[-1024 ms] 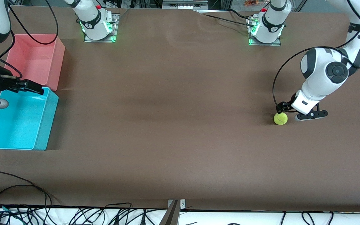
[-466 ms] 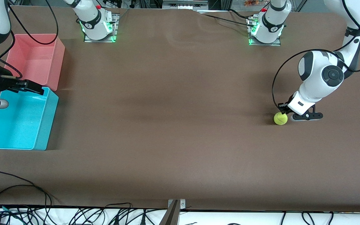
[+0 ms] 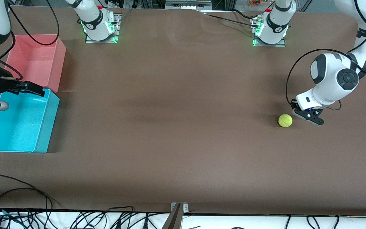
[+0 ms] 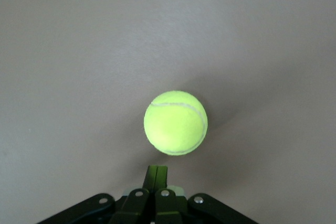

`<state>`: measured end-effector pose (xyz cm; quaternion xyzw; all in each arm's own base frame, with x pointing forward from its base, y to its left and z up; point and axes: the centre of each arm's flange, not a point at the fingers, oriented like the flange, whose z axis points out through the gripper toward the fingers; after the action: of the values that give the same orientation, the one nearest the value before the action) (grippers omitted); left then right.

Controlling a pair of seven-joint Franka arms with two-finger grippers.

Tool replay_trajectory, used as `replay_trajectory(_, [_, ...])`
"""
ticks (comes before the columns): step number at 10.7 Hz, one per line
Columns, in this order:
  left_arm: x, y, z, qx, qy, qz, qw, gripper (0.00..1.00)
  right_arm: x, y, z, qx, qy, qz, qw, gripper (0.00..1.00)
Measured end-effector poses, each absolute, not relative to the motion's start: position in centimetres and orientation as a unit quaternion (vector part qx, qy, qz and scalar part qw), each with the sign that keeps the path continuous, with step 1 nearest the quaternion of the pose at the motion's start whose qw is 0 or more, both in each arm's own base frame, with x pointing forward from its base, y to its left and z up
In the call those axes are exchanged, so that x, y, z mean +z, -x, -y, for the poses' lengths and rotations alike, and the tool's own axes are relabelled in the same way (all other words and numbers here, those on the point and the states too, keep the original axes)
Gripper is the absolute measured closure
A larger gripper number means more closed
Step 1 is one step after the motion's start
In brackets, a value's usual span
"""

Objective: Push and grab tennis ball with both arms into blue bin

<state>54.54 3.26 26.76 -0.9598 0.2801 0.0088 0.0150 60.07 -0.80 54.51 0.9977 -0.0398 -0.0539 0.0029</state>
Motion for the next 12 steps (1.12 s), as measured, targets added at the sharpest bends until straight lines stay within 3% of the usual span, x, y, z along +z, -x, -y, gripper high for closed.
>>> replay_trajectory(5, [24.8, -54.8, -4.5, 0.005, 0.881, -0.474, 0.015, 0.99, 54.3, -60.1, 0.8, -0.056, -0.998, 0.04, 0.003, 0.0])
replay_trajectory(12, [22.1, -56.9, -7.6, 0.003, 0.817, -0.576, 0.011, 0.99, 54.0, -60.2, 0.8, -0.058, -0.998, 0.04, 0.003, 0.0])
